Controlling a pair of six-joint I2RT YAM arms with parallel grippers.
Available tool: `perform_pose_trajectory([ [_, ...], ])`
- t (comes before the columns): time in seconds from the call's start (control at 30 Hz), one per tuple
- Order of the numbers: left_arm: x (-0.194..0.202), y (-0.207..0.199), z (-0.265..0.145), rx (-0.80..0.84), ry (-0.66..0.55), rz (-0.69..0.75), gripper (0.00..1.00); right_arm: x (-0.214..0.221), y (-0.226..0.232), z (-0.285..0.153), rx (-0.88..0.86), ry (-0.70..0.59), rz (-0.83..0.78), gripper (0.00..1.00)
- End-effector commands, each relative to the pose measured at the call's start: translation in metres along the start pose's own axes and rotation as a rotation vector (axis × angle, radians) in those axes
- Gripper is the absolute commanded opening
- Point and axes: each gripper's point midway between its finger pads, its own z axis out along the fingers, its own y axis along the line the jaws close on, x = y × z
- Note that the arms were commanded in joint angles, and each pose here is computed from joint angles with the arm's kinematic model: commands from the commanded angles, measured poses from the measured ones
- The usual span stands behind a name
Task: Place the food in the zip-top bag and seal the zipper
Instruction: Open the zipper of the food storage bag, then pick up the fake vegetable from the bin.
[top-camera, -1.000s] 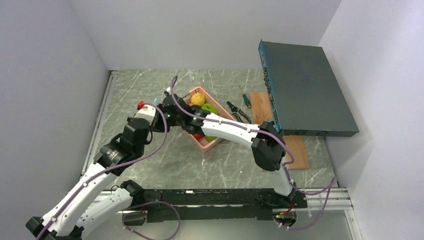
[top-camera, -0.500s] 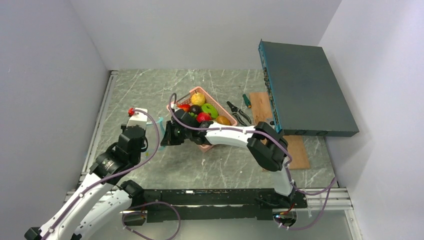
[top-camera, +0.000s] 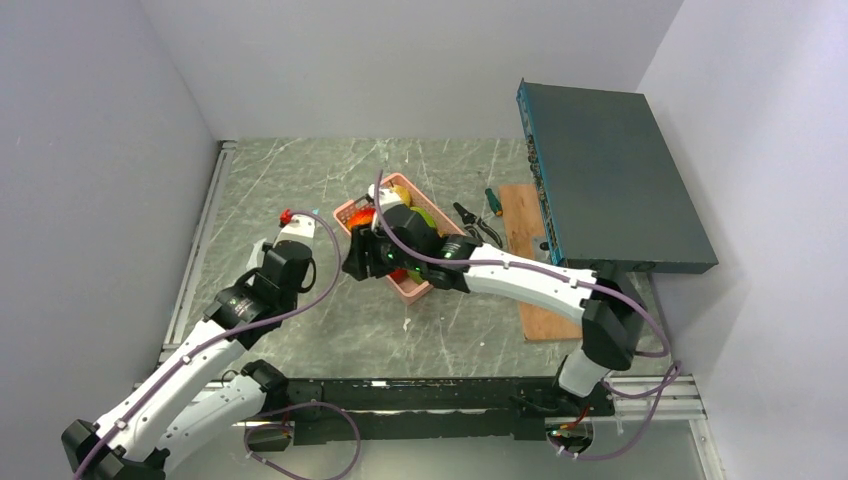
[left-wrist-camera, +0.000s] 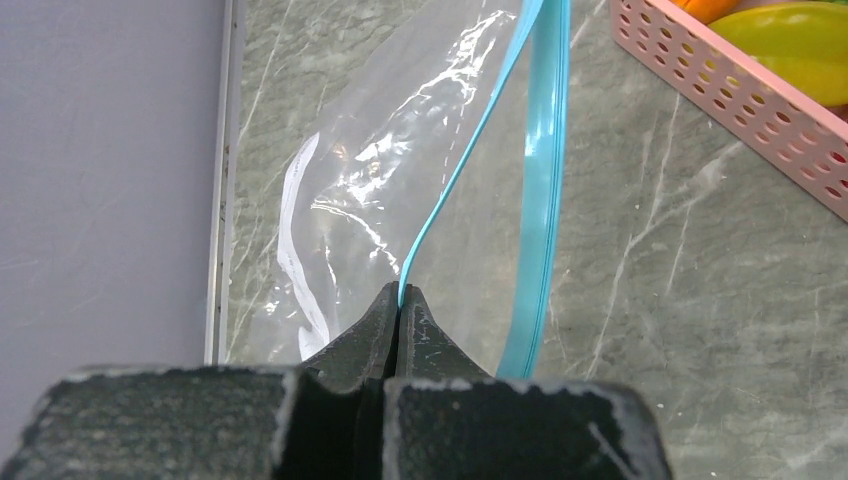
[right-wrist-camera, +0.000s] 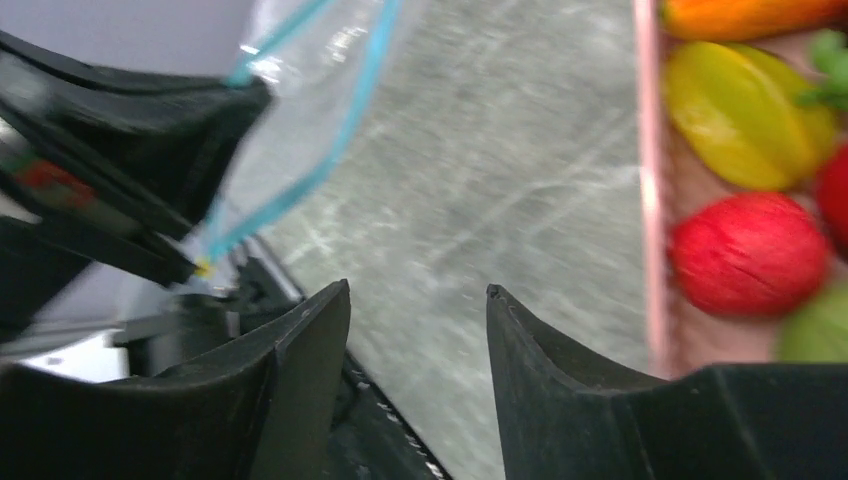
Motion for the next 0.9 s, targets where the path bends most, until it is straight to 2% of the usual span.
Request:
perform_pose_trajectory([
  [0.0, -0.019, -0.001, -0.006, 0.020, -0.047, -0.066, 0.00, -0.003, -0.064, -0.027, 0.242, -0.038, -0.134, 0.59],
  [0.23, -0.022, 0.001, -0.008, 0.023, -0.067, -0.067, 0.00, -0.007, -0.147, -0.067, 0.628, -0.037, -0.343, 0.84],
  [0.37, -0.022, 0.001, -0.008, 0.025, -0.068, -0.069, 0.00, -0.009, -0.163, -0.075, 0.710, -0.030, -0.429, 0.94],
  [0.53, -0.022, 0.001, -0.008, 0.027, -0.068, -0.066, 0.00, -0.002, -0.172, -0.064, 0.735, -0.027, -0.387, 0.97],
  [0.7, -0.022, 0.000, -0.008, 0.027, -0.068, -0.065, 0.00, 0.002, -0.191, -0.057, 0.877, -0.027, -0.321, 1.00],
  [0.87, -0.022, 0.000, -0.008, 0.030, -0.069, -0.062, 0.00, 0.025, -0.203, -0.041, 0.879, 0.024, -0.296, 0.99],
])
